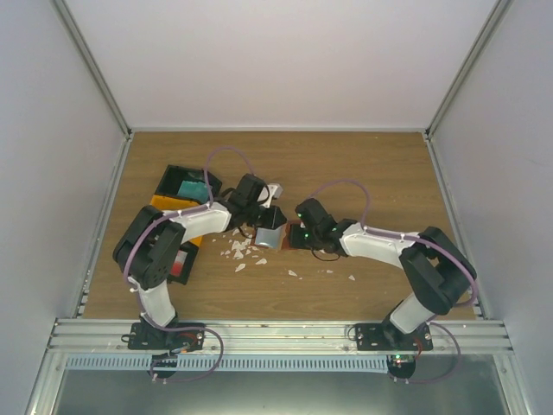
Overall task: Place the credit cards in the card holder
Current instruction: Open the card holder at the center of the board.
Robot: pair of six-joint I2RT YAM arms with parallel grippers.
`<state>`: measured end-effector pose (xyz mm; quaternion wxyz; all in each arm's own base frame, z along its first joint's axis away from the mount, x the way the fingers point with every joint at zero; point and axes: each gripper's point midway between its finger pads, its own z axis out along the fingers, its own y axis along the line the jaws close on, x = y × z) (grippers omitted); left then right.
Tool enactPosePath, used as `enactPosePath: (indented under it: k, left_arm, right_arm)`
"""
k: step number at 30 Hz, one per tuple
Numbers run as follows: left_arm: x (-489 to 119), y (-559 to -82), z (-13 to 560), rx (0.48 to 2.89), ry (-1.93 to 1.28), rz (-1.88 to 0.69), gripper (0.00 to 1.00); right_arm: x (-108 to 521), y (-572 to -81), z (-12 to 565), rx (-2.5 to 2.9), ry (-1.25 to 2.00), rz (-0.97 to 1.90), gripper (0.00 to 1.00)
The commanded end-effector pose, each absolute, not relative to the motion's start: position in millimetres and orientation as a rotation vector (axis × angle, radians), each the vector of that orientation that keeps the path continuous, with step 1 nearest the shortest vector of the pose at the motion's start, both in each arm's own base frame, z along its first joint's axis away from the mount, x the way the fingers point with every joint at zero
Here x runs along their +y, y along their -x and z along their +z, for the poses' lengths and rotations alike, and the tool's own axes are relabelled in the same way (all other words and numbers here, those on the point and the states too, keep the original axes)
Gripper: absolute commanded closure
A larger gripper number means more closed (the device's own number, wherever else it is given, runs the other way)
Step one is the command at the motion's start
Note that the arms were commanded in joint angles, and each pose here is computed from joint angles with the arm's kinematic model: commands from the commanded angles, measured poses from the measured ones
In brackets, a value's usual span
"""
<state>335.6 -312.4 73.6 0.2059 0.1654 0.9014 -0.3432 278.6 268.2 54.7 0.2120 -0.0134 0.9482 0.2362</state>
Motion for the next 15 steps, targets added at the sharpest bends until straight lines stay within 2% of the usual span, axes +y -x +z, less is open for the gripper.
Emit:
enactPosePath:
  k: [1,3,5,8,12,15]
  left_arm:
    - [-274.7,-341.6,72.3,2.551,-0.296,-0.742,0.79]
    - [-264.0,-339.4,69.7,2.564,-0.267,-0.716,0.68]
    - [-258.0,-335.4,66.5,2.582,-0.258,-0.715,0.63]
    - [-251.2,-330.2,55.7,2.627,-0.241,-0.701,0.63]
    - [-246.1,-325.9,42.4,2.68,-0.229,-0.675,0.71]
    - [-246.3,-324.7,41.6,2.683,-0.23,-0.679,0.7]
  right_arm:
    - [271.6,-284.1,48.2,2.658,0.061,0.628,0.83]
    - [270.4,-284.6,42.4,2.675,0.059,0.605,0.8]
    - [270.2,-285.2,38.6,2.685,0.057,0.591,0.74]
    - [268.8,-284.6,30.3,2.708,0.056,0.568,0.7]
    - [266.8,-283.2,23.2,2.726,0.051,0.55,0.7]
    - [266.7,-282.8,21.1,2.731,0.051,0.546,0.7]
